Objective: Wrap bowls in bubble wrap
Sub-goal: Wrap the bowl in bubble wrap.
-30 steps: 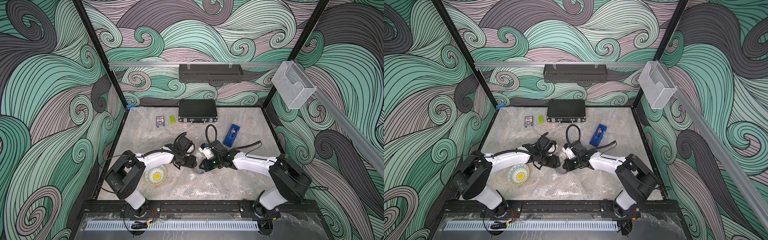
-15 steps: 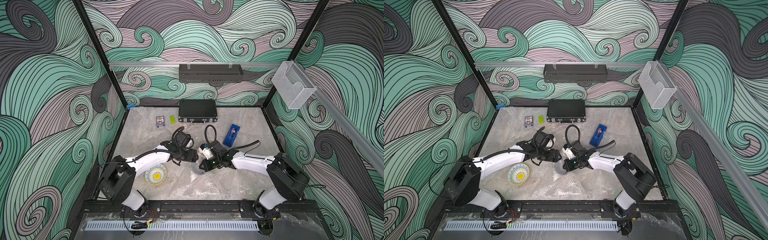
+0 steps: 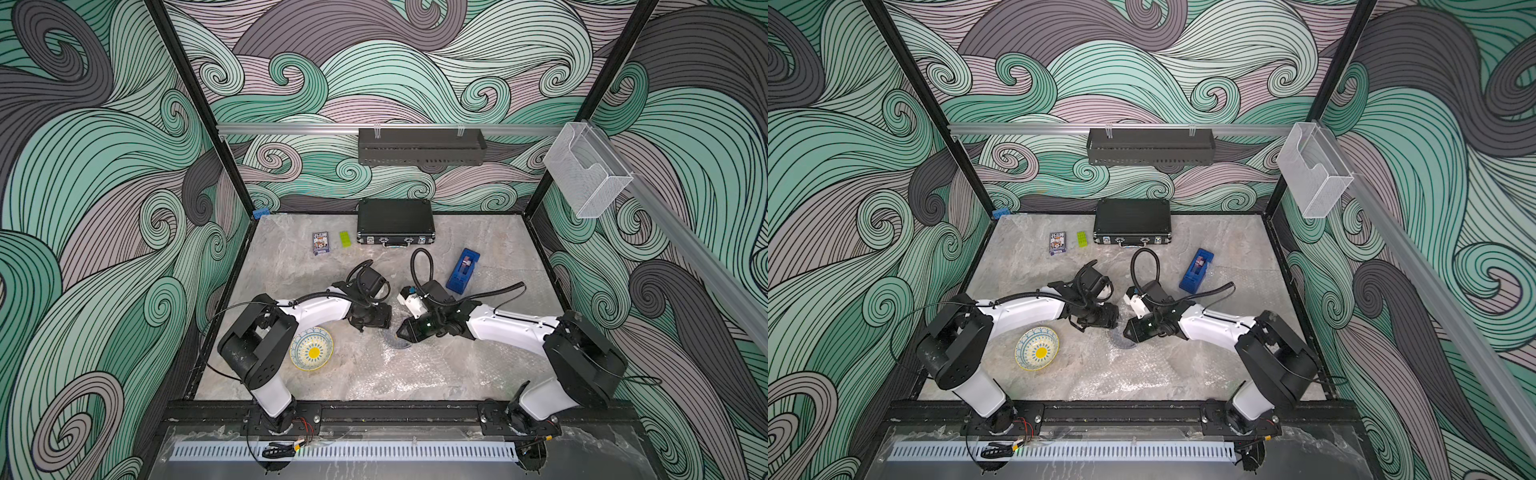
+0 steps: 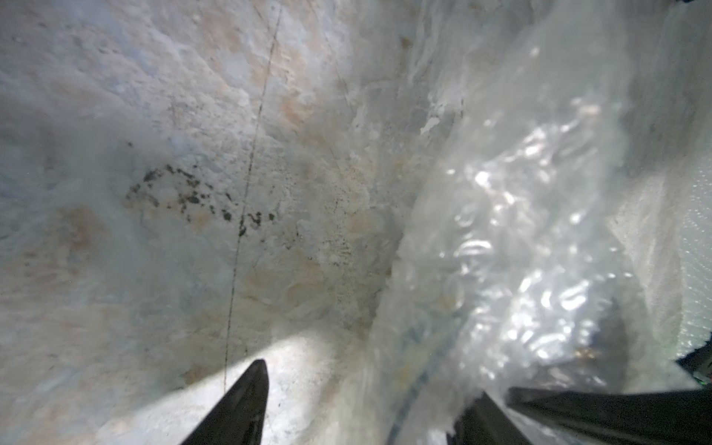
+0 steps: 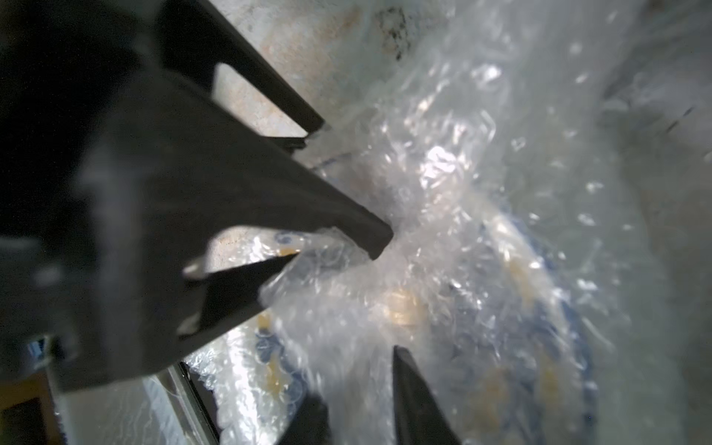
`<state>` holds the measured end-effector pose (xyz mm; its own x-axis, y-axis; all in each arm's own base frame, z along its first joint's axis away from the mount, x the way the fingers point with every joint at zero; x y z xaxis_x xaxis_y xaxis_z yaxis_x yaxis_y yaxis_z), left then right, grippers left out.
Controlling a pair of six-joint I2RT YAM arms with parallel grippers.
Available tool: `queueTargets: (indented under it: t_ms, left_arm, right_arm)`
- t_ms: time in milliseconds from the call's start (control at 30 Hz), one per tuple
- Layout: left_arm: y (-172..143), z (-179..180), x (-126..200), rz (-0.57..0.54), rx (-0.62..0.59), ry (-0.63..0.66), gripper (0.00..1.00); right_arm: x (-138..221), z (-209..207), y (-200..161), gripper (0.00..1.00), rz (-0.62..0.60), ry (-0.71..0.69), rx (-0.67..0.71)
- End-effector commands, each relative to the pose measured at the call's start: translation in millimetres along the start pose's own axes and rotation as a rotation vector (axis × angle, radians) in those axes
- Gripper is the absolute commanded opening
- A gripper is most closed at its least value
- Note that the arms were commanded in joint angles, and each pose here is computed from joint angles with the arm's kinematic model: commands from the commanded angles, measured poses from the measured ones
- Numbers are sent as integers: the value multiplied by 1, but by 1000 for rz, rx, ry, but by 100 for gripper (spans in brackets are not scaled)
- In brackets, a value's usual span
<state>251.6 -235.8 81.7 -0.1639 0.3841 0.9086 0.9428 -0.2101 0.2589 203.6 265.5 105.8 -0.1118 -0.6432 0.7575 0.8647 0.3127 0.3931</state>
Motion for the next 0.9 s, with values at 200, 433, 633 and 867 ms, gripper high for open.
queueTargets:
  t_ms: [200,433,633,867]
  left_arm:
    - [-9,9,-4,43,4,43,65]
    - [-12,11,-4,41,-4,48,64]
    - [-11,10,-3,38,-8,44,64]
    - [-12,11,-4,38,-8,47,64]
  right_arm:
    - [78,-7,-17,89,-196,-159,-57]
    - [97,-48,-77,84,-158,-277,-332]
    - [83,-44,-114,82,-37,-147,-431]
    - [69,-59,-145,72,73,-181,-473]
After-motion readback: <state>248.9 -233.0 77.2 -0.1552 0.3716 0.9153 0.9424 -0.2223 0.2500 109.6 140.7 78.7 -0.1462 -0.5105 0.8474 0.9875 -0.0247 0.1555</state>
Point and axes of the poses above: each gripper's point midway between its finger pads, its own x axis back along the fingers, its own z axis along the line the jaws close on, y = z × x, the point moved 5 cm from there along x, back along the fingers, and after that the axes turned 4 degrees about -x, right-handed, at the moved point
